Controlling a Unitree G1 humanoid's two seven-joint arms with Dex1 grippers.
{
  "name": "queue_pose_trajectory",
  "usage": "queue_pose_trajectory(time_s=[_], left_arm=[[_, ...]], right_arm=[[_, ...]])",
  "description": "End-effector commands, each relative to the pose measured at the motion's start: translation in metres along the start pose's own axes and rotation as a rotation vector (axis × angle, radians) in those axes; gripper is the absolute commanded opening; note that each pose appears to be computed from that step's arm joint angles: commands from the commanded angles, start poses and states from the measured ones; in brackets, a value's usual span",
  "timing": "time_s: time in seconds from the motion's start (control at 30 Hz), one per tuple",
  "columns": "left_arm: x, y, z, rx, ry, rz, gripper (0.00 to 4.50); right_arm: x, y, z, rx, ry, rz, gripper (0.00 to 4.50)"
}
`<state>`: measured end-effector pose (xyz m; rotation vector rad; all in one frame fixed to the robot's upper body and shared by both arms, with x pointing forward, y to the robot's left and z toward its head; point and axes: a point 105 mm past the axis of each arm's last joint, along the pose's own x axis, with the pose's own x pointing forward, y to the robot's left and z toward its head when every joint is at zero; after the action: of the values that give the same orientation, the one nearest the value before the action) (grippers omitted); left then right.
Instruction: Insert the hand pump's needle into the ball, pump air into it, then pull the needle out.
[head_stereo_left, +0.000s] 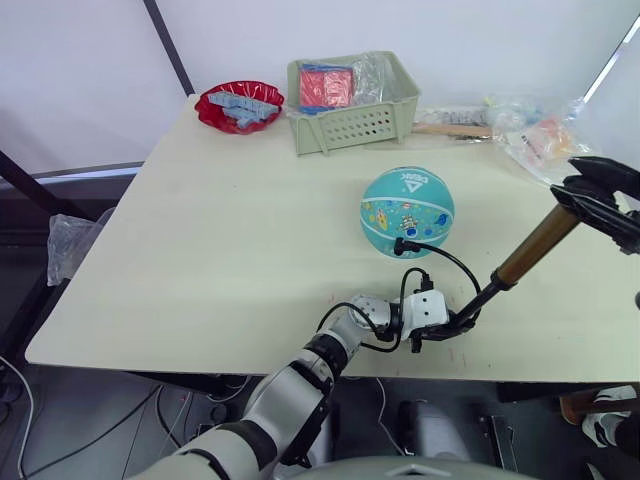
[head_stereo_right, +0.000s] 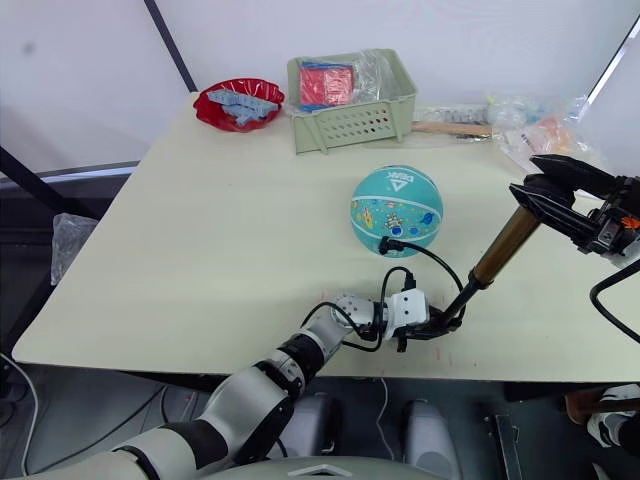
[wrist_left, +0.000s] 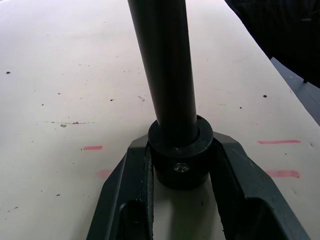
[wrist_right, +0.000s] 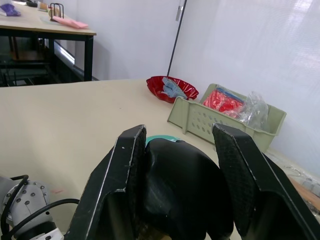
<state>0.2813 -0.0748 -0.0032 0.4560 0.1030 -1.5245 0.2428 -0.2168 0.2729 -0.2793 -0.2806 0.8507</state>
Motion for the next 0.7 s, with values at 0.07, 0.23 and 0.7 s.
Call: queue_pose_trajectory(time_s=[0.07,0.23,0.7], left_arm=[[-0.011,-0.028,-0.051,-0.087,0.181,-0.076,1.08],[-0.012,-0.028,-0.05,-0.086,0.178,-0.075,1.08],[-0.012,-0.015,-0.038,-0.056,0.14,-0.047,1.08]], right_arm=[[-0.001,0.008,-0.023,-0.044,0.106,-0.029,1.59],[0.003,0.027,-0.071,0.062,0.158,-0.031,1.59],[0.003,0.07,-0.16,0.116,0.296,-0.042,1.59]])
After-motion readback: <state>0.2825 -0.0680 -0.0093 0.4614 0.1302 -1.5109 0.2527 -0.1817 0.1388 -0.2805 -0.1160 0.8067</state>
